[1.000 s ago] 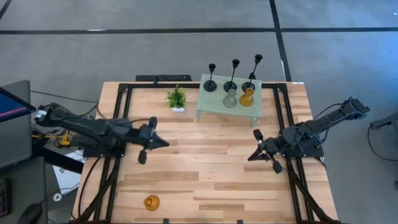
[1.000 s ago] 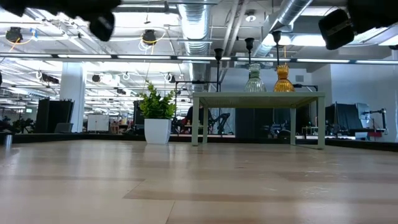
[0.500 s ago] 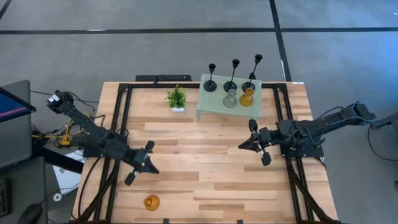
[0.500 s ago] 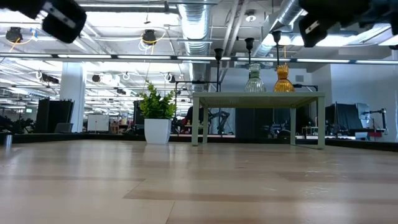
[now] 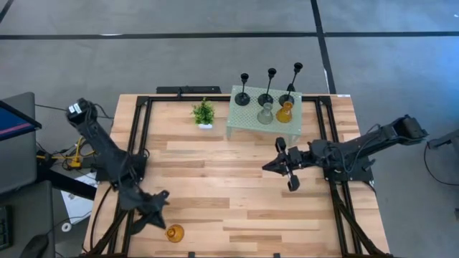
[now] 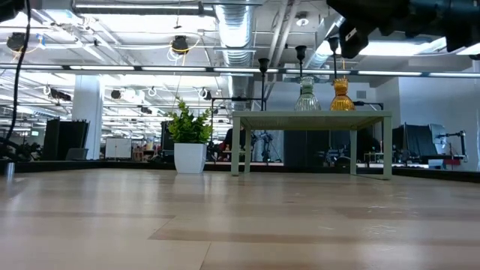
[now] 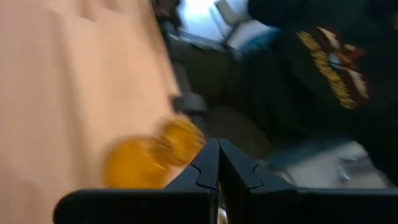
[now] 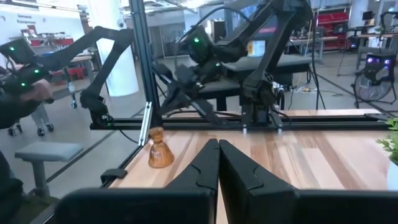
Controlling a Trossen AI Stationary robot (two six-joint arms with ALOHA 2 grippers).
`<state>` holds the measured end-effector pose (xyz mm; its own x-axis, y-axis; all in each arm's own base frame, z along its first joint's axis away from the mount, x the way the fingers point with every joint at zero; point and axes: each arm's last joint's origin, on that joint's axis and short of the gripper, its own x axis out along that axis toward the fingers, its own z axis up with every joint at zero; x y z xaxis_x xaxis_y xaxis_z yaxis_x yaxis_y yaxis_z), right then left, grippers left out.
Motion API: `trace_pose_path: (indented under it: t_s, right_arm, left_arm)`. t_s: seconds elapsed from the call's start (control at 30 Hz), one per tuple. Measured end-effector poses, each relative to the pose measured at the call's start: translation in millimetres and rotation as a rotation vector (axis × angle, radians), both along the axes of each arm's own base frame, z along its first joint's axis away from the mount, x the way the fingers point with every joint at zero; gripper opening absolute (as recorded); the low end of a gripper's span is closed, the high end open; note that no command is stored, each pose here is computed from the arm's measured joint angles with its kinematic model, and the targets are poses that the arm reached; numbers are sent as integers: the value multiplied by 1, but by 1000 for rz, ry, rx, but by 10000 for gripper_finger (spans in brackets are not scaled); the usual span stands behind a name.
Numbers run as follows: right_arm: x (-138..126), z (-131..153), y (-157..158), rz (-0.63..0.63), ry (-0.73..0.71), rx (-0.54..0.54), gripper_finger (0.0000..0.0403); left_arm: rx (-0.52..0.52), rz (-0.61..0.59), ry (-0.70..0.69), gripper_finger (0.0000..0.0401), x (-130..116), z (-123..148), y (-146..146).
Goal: Pick & Place candle stick holders
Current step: Move the gold glass candle holder to the center of the table
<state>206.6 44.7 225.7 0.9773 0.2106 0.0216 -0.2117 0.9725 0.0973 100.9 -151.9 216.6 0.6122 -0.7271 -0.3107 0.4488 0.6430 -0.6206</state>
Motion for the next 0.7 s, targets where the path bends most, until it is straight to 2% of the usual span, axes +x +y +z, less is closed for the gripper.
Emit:
trace_pose_path:
  t_s: [0.1, 0.17, 0.4, 0.7]
  right_arm:
    - [2, -1, 0, 0, -6, 17, 0]
    - [3, -1, 1, 1, -7, 46, 0]
    - [3, -1, 1, 5, -5, 71, 0]
    - [3, -1, 1, 5, -5, 71, 0]
  left_arm:
    - [-49, -86, -9, 4, -11, 3, -11]
    - [-71, -99, -29, 4, -15, 4, -18]
    - [38, -18, -19, 4, -8, -22, -39]
    - [-13, 57, -45, 4, 9, -50, -66]
